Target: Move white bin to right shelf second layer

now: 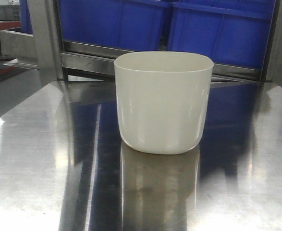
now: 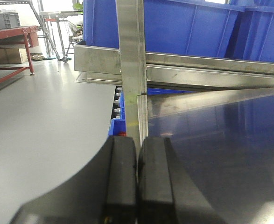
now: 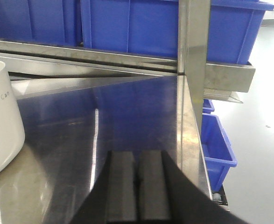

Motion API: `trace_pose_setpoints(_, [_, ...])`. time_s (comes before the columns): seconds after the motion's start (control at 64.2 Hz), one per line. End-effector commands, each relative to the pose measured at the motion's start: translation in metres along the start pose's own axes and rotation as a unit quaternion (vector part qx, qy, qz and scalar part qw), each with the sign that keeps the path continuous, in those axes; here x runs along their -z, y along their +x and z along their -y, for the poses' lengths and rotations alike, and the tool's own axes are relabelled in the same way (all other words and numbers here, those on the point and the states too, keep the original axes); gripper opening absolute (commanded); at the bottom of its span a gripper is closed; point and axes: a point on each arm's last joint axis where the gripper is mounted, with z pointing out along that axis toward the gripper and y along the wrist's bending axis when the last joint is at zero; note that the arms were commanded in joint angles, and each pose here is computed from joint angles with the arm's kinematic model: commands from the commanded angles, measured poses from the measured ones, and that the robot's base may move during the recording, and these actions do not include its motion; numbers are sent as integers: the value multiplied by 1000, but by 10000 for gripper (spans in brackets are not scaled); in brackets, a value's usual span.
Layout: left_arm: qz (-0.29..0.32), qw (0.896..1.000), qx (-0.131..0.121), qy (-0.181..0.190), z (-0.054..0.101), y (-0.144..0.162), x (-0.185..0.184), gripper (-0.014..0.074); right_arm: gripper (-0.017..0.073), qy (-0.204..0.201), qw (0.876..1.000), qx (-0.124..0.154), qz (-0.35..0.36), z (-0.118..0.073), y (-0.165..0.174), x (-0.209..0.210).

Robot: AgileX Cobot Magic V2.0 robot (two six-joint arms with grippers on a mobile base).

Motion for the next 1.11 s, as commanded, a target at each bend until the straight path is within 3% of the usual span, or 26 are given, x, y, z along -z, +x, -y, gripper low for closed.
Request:
trace_pose_setpoints(0.0, [30,1000,5,-2,0,4,0,85,53,-8,998,10,63,-2,-15,3])
trace_pose_setpoints(1.09, [30,1000,5,-2,0,4,0,85,53,-8,998,10,63,-2,-15,3])
